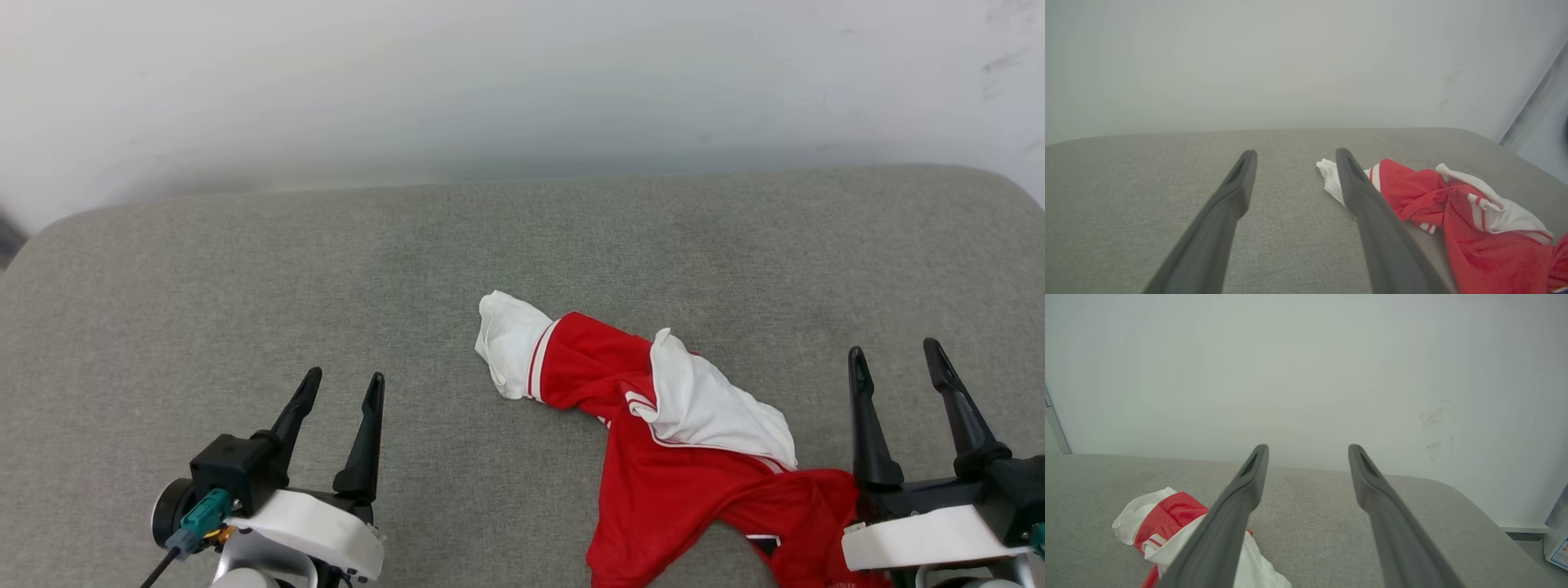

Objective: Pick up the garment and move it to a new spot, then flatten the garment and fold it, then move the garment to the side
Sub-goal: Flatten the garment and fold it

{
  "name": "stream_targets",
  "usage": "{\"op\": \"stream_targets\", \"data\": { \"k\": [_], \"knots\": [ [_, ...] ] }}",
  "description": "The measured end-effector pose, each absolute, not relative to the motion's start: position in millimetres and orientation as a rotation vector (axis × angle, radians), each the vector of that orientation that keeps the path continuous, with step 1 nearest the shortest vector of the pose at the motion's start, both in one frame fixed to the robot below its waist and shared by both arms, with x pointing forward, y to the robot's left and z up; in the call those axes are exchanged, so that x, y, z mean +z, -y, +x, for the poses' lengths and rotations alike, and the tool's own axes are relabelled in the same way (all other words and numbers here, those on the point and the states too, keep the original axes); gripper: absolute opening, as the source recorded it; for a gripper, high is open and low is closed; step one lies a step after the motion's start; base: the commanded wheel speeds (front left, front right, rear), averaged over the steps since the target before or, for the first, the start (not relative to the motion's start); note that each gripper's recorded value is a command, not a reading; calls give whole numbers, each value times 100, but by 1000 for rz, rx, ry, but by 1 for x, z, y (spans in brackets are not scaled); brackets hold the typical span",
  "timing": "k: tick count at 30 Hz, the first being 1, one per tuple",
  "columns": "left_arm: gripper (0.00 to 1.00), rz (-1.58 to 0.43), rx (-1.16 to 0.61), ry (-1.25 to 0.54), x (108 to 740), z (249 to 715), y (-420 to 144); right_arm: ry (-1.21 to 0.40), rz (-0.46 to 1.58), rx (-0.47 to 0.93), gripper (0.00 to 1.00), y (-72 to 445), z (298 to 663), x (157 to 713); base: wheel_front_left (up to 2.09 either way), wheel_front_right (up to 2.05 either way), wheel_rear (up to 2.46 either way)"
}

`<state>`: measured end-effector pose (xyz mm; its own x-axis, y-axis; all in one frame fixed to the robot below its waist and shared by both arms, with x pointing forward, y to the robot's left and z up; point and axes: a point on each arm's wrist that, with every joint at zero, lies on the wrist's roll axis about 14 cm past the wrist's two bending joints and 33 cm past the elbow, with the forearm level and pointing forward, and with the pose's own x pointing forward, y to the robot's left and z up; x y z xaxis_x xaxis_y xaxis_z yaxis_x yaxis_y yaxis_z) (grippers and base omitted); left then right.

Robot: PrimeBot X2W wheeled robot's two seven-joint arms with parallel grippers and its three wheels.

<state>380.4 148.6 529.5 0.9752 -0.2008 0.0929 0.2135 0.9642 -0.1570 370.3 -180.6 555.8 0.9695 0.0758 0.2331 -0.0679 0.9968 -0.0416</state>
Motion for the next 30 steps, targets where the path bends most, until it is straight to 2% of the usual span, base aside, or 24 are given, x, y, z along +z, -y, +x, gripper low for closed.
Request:
{"op": "stream_targets", "data": {
  "k": [4, 9, 13, 17, 22, 30],
  "knots": [
    [100, -142, -279, 23, 515, 384, -136, 224, -34, 69, 100, 182, 372, 552, 0, 0, 0],
    [100, -150, -364, -84, 512, 419, -119, 211, -38, 52, 100, 188, 380, 547, 0, 0, 0],
    [100, -79, -457, -257, 490, 445, -105, 188, -30, 39, 100, 192, 386, 539, 0, 0, 0],
    [100, -110, -532, -454, 470, 465, -83, 159, -27, 21, 100, 198, 389, 529, 0, 0, 0],
    [100, -32, -596, -689, 443, 476, -71, 144, -26, 1, 100, 205, 394, 523, 0, 0, 0],
    [100, 54, -646, -914, 403, 469, -61, 126, -23, -32, 100, 216, 395, 518, 0, 0, 0]
  ]
}}
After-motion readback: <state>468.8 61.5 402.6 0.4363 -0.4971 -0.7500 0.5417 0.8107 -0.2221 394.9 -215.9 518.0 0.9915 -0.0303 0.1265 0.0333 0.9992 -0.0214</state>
